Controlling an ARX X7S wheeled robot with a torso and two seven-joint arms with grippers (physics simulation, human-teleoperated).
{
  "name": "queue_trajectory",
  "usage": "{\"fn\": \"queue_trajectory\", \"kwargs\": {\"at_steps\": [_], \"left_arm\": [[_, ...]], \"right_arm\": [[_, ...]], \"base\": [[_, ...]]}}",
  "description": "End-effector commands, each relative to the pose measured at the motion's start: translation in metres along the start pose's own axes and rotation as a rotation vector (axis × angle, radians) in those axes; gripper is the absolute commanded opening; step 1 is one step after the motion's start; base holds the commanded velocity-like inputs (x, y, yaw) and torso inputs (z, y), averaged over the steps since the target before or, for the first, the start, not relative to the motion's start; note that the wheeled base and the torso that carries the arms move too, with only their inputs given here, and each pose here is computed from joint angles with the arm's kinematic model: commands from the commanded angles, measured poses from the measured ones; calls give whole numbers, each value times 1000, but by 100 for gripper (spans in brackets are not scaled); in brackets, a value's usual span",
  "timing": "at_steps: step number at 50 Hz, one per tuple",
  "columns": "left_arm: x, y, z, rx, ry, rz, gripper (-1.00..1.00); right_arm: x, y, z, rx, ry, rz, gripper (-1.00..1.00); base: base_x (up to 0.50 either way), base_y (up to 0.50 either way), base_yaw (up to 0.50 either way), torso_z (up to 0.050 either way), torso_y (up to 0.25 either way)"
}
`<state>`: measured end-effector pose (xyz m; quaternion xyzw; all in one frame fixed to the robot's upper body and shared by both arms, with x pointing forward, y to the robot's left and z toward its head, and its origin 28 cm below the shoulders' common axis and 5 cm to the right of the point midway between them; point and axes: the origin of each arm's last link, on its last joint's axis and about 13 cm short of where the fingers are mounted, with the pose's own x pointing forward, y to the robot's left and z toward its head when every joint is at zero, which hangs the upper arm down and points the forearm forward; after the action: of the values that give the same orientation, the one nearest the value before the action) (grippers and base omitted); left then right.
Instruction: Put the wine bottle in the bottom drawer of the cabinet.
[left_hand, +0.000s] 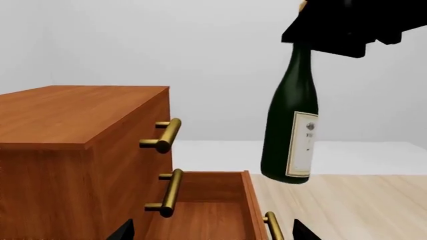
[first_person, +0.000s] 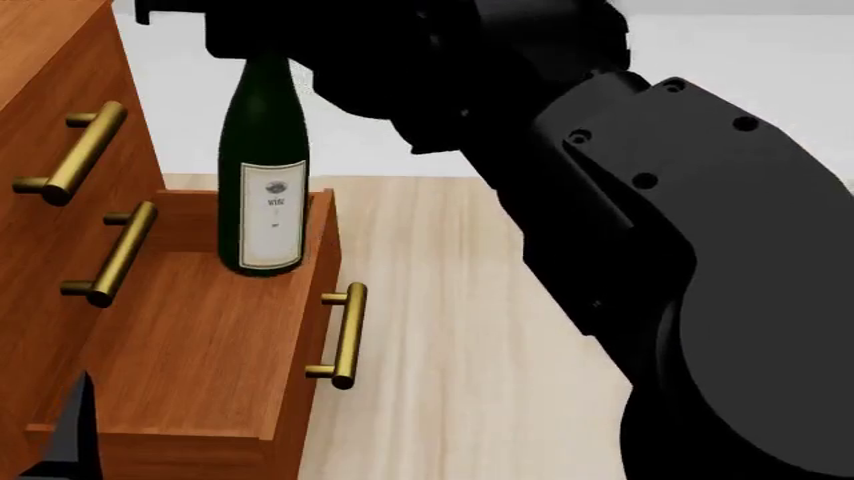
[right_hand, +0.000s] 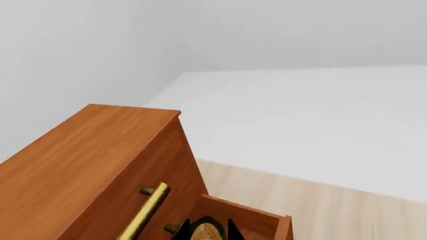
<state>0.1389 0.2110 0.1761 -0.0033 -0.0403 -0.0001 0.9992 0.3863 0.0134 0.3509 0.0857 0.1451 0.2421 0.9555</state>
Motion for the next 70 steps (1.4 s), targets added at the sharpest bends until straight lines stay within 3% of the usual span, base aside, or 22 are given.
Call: {"fn": "queue_trajectory", "kwargs": {"at_steps": [1,16,37,70], "left_arm": [[0,1,-1,-2,-1,2,100],[0,1,-1,-4,1,0,100],[0,3,-1,-8,4,5,100],[-3,4,-1,-2,-18,1,100]], "right_arm": [[0,2,1,41,-12,53,-100],[2,3,-5,115,7,151,-100],[4,5,-9,153,1,226,-100],[3,10,-10,104,27,252,-100]], "base": [[0,0,0,0,0],[0,0,0,0,1],[0,0,0,0,0],[0,0,0,0,-22]]}}
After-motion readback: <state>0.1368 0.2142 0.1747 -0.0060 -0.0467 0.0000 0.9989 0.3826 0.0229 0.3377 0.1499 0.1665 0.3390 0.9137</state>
